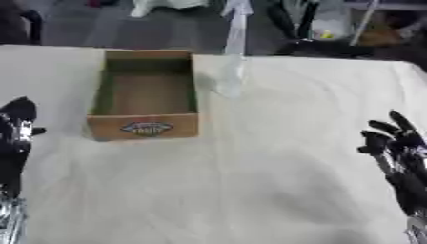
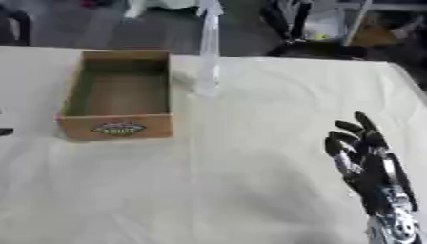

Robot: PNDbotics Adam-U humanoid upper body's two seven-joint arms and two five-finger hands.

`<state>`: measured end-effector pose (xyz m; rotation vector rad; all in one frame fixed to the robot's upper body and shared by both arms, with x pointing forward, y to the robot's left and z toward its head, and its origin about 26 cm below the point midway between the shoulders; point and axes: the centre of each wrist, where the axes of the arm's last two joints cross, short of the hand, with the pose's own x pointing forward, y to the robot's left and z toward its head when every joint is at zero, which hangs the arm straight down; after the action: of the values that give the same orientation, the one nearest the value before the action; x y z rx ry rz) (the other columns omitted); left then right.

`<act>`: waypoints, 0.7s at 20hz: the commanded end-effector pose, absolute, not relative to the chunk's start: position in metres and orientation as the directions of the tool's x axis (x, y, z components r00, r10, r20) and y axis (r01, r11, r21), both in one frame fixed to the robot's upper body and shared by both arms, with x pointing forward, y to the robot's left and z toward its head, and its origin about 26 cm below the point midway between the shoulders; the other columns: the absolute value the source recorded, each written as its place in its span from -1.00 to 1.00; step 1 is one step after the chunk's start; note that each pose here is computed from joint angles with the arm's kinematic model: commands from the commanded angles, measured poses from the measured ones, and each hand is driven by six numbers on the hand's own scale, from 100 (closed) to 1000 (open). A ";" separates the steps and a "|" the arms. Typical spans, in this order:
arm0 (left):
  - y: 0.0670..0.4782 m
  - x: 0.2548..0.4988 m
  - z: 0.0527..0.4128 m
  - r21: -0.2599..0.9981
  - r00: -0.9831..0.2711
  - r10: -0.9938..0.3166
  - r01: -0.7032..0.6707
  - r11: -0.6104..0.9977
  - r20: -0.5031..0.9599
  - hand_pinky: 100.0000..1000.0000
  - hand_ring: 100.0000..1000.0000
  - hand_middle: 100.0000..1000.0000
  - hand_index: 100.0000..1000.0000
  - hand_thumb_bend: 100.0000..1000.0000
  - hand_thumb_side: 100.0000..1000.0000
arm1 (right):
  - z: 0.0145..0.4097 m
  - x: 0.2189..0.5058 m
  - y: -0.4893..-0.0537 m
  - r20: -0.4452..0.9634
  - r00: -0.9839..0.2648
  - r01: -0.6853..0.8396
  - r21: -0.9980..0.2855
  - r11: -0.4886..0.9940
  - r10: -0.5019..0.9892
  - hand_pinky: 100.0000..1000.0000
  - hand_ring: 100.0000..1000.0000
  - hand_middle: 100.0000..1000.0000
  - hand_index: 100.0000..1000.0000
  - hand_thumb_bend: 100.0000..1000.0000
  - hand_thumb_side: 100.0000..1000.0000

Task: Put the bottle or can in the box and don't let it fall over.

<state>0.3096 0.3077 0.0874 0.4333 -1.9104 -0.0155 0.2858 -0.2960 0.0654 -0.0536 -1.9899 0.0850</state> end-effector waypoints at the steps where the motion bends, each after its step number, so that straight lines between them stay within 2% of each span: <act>1: 0.309 0.310 0.093 0.217 -0.328 -0.309 -0.287 0.933 0.893 0.26 0.70 0.51 0.64 -0.19 0.48 | 0.083 0.298 -0.298 0.884 -0.452 -0.021 -0.145 0.989 0.120 0.23 0.53 0.55 1.00 -0.20 -0.28; 12: 0.306 0.309 0.090 0.215 -0.326 -0.298 -0.268 0.939 0.897 0.26 0.71 0.51 0.64 -0.20 0.48 | 0.137 0.374 -0.256 0.811 -0.563 -0.133 -0.276 0.952 0.157 0.24 0.58 0.60 1.00 -0.16 -0.24; 13: 0.305 0.309 0.090 0.215 -0.325 -0.297 -0.266 0.940 0.898 0.26 0.71 0.51 0.64 -0.20 0.48 | 0.140 0.381 -0.253 0.809 -0.563 -0.132 -0.288 0.948 0.168 0.24 0.60 0.63 1.00 -0.20 -0.26; 14: 0.305 0.309 0.090 0.214 -0.325 -0.296 -0.265 0.940 0.898 0.26 0.71 0.51 0.64 -0.20 0.48 | 0.142 0.388 -0.250 0.807 -0.562 -0.129 -0.300 0.945 0.179 0.25 0.64 0.66 1.00 -0.12 -0.24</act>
<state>0.3083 0.3058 0.0844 0.4146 -1.9039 -0.0267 0.3833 -0.2463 0.1385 -0.0045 -2.1302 0.3760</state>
